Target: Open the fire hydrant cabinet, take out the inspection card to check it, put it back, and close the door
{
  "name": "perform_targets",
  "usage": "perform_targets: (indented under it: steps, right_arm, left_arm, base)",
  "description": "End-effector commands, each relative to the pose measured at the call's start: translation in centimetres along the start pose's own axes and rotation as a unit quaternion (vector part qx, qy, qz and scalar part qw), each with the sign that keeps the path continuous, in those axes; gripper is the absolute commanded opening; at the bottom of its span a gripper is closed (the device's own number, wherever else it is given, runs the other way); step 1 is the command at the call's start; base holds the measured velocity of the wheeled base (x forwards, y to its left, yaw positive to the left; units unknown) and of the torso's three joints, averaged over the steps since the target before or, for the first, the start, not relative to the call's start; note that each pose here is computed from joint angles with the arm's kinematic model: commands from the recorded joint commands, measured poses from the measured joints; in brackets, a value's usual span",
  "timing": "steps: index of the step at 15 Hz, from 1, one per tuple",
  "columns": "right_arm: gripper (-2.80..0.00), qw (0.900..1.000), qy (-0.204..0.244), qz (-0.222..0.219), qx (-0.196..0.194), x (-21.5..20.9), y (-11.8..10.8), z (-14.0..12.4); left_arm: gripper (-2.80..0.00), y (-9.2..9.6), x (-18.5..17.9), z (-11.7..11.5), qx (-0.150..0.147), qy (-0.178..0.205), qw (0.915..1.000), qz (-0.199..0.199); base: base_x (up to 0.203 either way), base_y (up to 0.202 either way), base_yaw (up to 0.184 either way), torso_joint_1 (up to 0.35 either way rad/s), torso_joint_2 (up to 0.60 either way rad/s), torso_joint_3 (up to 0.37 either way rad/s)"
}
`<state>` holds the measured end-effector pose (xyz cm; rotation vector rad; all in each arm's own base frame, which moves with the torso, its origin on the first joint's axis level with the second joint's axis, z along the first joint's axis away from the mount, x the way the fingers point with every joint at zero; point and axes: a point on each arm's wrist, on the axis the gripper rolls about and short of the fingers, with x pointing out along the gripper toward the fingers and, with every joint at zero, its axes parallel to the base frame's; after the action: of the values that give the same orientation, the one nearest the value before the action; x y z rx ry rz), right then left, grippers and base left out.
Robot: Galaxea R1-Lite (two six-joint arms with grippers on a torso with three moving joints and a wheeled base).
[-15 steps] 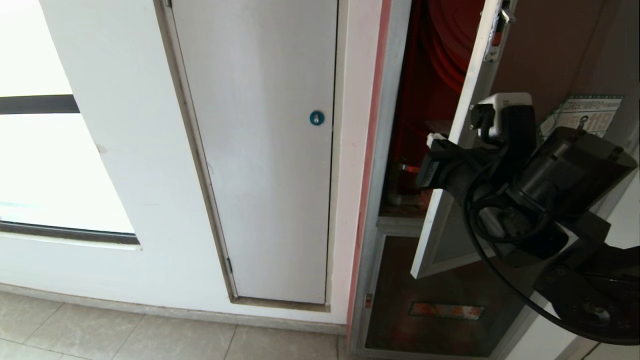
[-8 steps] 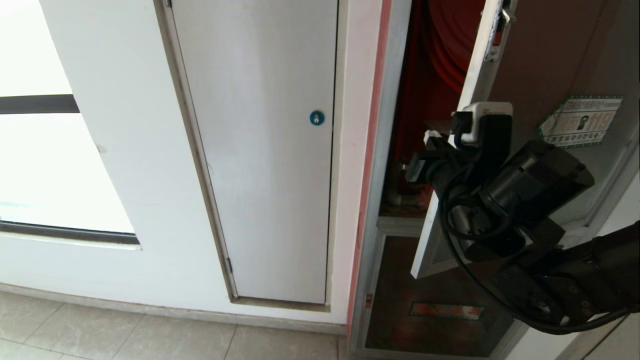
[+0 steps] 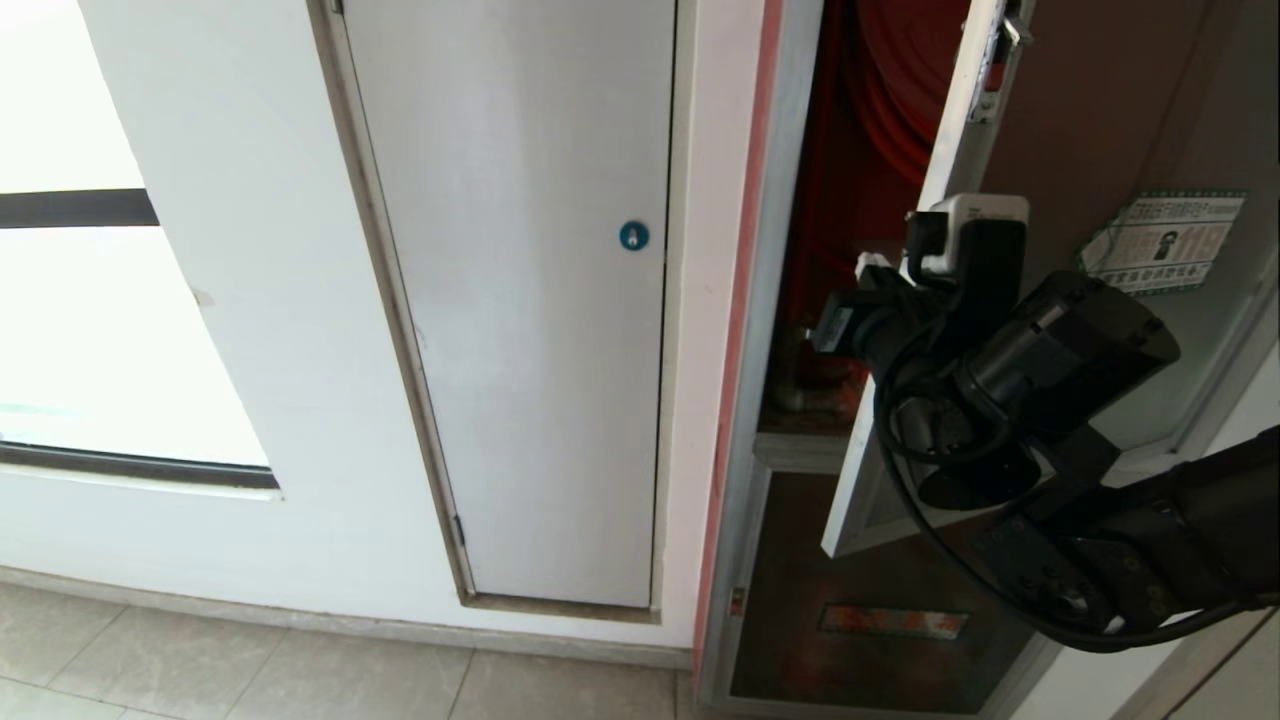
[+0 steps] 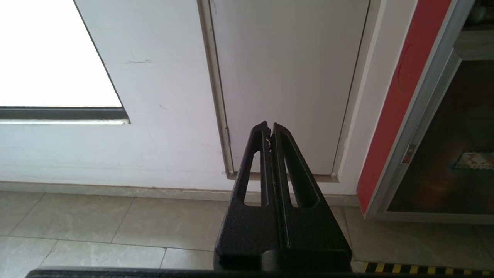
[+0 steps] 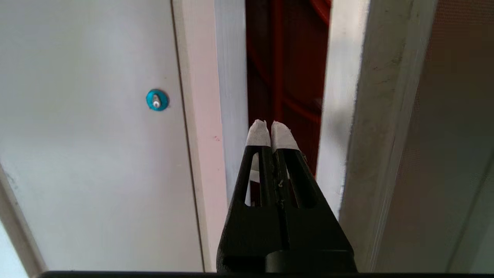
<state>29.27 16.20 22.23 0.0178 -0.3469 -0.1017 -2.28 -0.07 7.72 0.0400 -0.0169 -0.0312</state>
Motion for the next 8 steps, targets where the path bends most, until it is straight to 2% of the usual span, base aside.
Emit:
perform_targets:
  steps: [1,8]
  right_arm:
    - [-2.8,1.0,-0.004,-0.01,0.002,0.0,-0.3,0.3]
    - [-2.8,1.0,-0.004,-0.018,0.001,-0.5,-1.3,0.8]
  left_arm:
    - [-2.8,0.0,0.0,-0.2,0.0,0.002,1.0,0.0]
    - [-2.8,0.0,0.0,-0.2,0.0,0.002,1.0,0.0]
  base:
    - [0.0,0.0,0.0,0.0,0.0,0.0]
    - [0.0,0.0,0.0,0.0,0.01,-0.001]
